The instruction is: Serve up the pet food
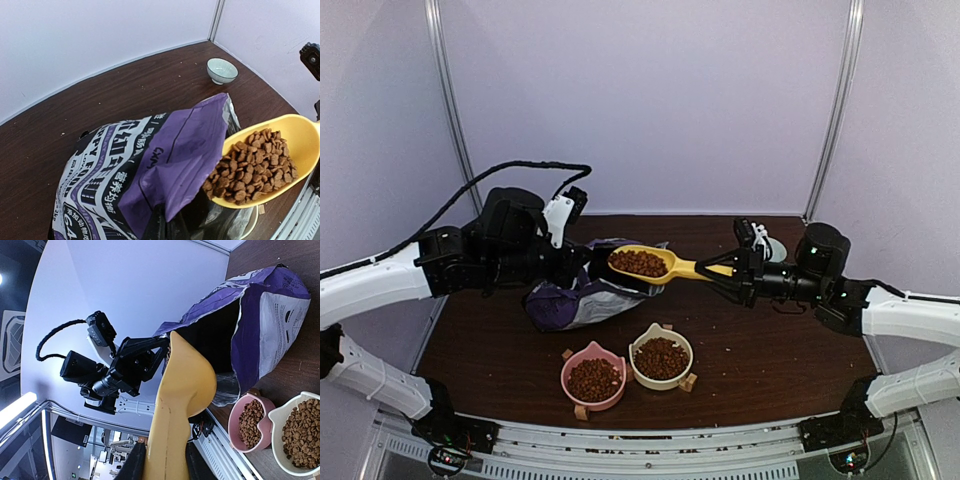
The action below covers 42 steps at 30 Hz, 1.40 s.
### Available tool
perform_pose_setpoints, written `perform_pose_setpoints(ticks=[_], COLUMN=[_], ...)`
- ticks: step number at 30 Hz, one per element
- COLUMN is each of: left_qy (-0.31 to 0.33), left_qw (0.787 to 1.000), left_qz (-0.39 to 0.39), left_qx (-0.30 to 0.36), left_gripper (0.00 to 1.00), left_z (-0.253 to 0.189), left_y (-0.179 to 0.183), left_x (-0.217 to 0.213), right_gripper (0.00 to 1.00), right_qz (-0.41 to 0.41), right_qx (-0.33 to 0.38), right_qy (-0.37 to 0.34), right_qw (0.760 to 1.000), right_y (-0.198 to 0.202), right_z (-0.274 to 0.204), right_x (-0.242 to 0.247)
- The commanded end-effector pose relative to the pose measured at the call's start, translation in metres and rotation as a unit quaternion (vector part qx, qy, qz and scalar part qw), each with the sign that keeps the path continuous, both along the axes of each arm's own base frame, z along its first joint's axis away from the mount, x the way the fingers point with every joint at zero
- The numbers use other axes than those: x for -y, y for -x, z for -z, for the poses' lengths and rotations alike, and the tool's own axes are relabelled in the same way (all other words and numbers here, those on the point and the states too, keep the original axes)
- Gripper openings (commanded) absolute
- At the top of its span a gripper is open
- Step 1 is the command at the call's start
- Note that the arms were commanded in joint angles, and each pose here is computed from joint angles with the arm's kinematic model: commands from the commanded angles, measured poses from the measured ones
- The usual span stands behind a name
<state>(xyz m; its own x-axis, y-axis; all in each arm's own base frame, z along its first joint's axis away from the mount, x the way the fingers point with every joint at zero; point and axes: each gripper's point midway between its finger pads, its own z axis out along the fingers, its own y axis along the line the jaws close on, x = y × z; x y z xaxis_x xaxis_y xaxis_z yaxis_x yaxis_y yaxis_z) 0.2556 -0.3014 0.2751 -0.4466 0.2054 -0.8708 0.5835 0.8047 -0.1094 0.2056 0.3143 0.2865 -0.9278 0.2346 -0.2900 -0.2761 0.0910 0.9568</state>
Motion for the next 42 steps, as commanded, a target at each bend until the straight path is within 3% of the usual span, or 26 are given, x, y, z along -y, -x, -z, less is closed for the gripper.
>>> perform_pose_setpoints(ticks=[1,19,30,42], left_qy=[-0.005,-0.019,-0.024,0.0], left_qw=[0.999,0.993,0.989,0.992], left_qz=[-0.048,-0.11,-0.14,-0.128], left_qx=[-0.011,-0.048,-0.034,-0.02], left_gripper=[0.0,0.0,0.0,0.0], left_z=[0.005,0.04,0.029,0.011], left_y=[-0.016,-0.045,-0.056,-0.05], left_x=[-0.012,-0.061,-0.102,-0.109], right_gripper=[0.2,0.2,0.2,0.2], right_qz=[0.002,-0.083,-0.122,-0.124], right_qx=[0.029,0.03,0.031,0.015], right_qy=[-0.03,-0.019,0.039,0.141], right_qw=[0.999,0.996,0.991,0.982], right_y=[0.004,0.067,0.088,0.08], right_z=[-0.027,-0.047,-0.007,0.047], right_x=[0.006,-0.005,-0.023,-0.033])
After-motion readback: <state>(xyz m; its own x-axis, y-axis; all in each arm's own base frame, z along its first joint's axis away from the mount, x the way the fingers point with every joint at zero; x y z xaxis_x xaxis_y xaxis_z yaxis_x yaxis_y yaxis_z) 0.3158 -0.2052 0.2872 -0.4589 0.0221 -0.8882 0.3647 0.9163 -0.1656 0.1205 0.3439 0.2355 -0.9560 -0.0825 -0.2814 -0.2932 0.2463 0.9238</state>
